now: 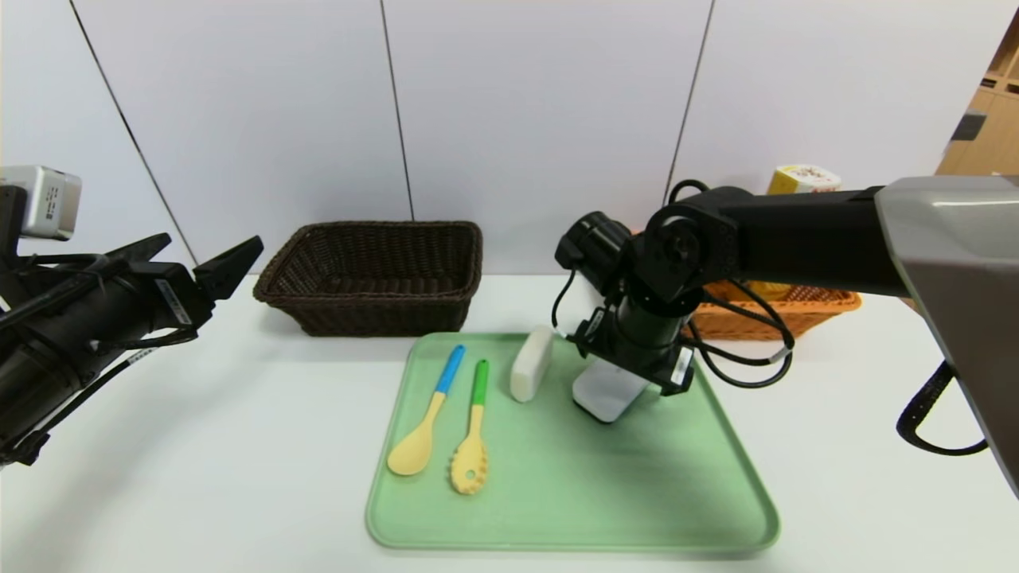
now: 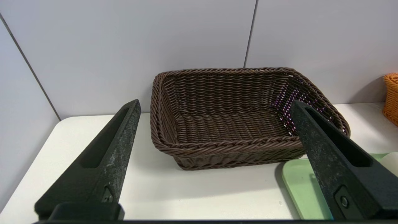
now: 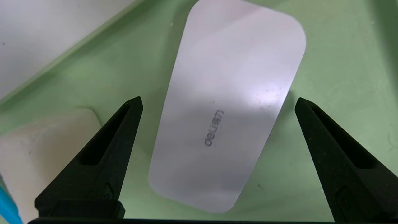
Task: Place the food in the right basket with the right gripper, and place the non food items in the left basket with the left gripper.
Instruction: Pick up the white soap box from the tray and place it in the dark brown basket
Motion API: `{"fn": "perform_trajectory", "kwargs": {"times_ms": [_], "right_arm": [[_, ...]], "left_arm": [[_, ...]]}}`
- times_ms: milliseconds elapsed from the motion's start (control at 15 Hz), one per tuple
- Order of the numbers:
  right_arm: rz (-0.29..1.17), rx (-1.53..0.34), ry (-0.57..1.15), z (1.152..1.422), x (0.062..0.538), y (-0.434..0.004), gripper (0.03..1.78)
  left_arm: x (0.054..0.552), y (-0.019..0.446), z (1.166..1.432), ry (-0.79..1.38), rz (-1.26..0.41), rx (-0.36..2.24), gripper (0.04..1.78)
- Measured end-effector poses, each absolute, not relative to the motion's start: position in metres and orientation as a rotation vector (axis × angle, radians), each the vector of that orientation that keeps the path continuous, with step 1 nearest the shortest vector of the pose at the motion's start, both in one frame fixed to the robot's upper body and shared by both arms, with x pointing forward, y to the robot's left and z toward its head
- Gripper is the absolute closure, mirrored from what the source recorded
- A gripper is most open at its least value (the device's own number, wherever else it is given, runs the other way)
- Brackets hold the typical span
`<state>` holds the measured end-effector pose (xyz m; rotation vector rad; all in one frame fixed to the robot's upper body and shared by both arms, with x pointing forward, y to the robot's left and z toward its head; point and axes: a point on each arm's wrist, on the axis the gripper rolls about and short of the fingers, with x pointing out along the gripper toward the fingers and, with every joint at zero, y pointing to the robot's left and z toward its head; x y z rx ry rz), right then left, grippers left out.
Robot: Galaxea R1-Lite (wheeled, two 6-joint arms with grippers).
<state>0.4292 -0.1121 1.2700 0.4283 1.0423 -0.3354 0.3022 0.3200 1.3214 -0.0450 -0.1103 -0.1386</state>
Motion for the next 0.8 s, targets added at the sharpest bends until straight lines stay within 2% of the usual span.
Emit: {"fn": "perform_trajectory", "kwargs": {"times_ms": [333,400,533,667,800], "right_arm": [[-0.342,0.432,1.02,1.262,0.435,-0.111,0.11],[-0.344,0.433,1.007,1.261,0.436,-0.111,0.17],[-0.352,0.426,1.013,1.258,0.435,-0.112,0.5],[-0.362,0.422,1.02,1.255,0.435,-0.115,0.76],[-0.364,0.424,1.019,1.256,0.435,-0.116,0.8]], "left_arm": [[0.302,0.32,1.32,-0.106,-0.138,-0.048,0.13],[0.302,0.32,1.32,-0.105,-0.138,-0.048,0.13],[0.302,0.32,1.321,-0.107,-0.136,-0.048,0.13],[0.302,0.32,1.321,-0.109,-0.135,-0.05,0.13],[0.302,0.32,1.321,-0.109,-0.136,-0.05,0.13]]}}
